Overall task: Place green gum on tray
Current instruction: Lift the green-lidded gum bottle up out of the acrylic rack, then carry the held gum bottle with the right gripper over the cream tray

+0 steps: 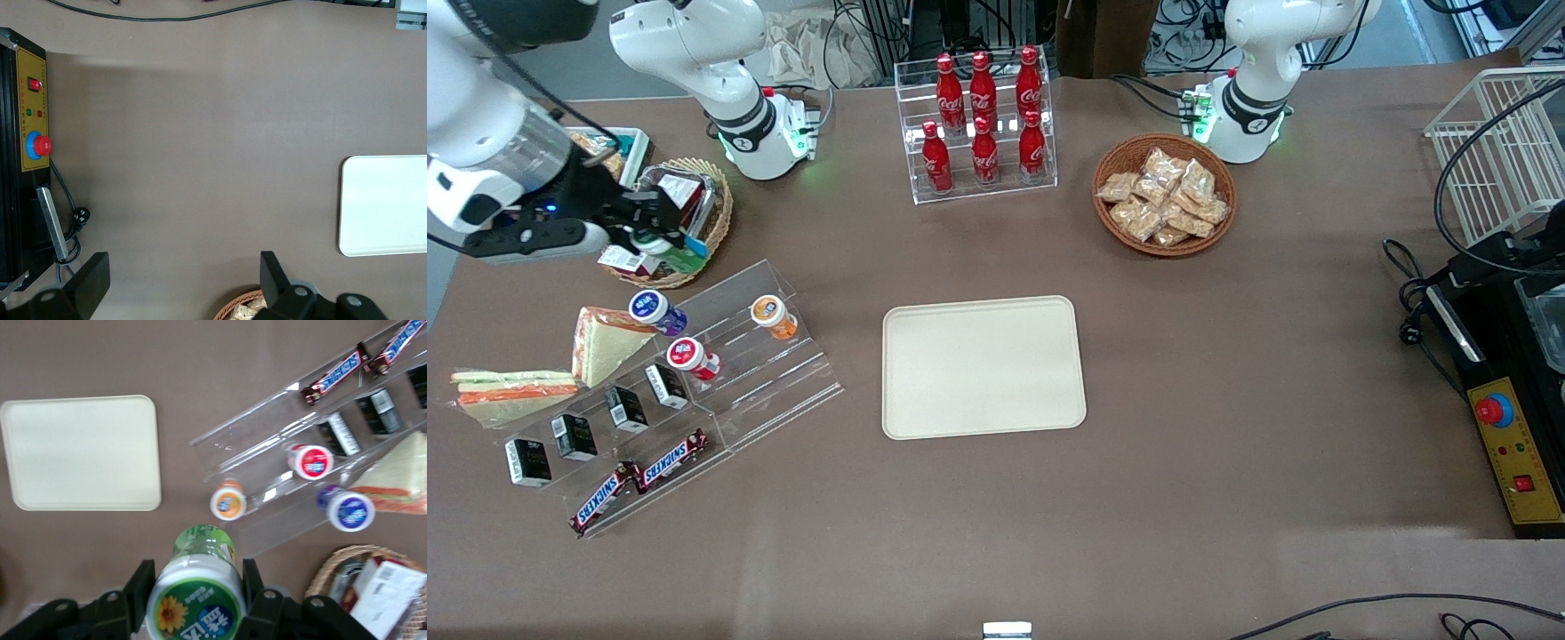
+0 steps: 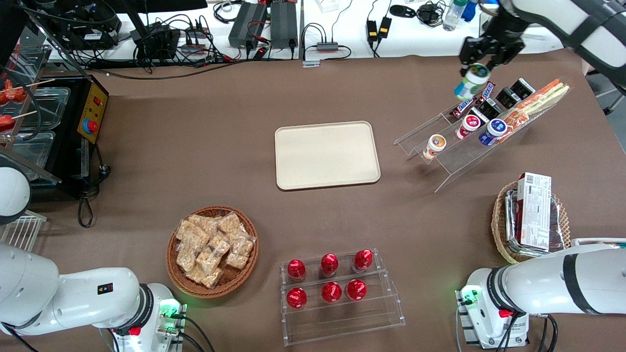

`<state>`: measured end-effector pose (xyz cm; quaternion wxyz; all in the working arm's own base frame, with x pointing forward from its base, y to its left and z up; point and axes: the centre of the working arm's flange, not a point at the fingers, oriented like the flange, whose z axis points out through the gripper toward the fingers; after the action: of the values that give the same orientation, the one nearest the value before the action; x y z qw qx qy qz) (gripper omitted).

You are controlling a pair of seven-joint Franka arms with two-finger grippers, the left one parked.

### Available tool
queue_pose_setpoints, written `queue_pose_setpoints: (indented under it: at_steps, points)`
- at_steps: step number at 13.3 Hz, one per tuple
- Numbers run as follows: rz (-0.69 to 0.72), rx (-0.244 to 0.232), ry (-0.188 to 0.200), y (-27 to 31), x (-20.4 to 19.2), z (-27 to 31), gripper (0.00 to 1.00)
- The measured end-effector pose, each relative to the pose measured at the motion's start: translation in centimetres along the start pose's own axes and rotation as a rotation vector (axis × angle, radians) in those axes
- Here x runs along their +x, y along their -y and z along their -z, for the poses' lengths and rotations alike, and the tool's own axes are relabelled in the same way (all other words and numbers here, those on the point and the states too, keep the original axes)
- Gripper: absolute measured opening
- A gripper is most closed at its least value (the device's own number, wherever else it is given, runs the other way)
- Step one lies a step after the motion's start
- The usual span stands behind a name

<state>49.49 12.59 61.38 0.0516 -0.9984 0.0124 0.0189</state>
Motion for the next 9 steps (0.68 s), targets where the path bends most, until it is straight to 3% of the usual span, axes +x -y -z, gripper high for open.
queue_pose_setpoints:
  at_steps: [3,6,9]
  points:
    - [-0.106,-0.022,0.036,9.3,0.0,-3.1,0.59]
    - [-0.154,-0.012,0.008,15.2,1.9,-8.6,0.59]
    - [-0.183,-0.005,-0.017,16.1,4.4,-17.5,0.59]
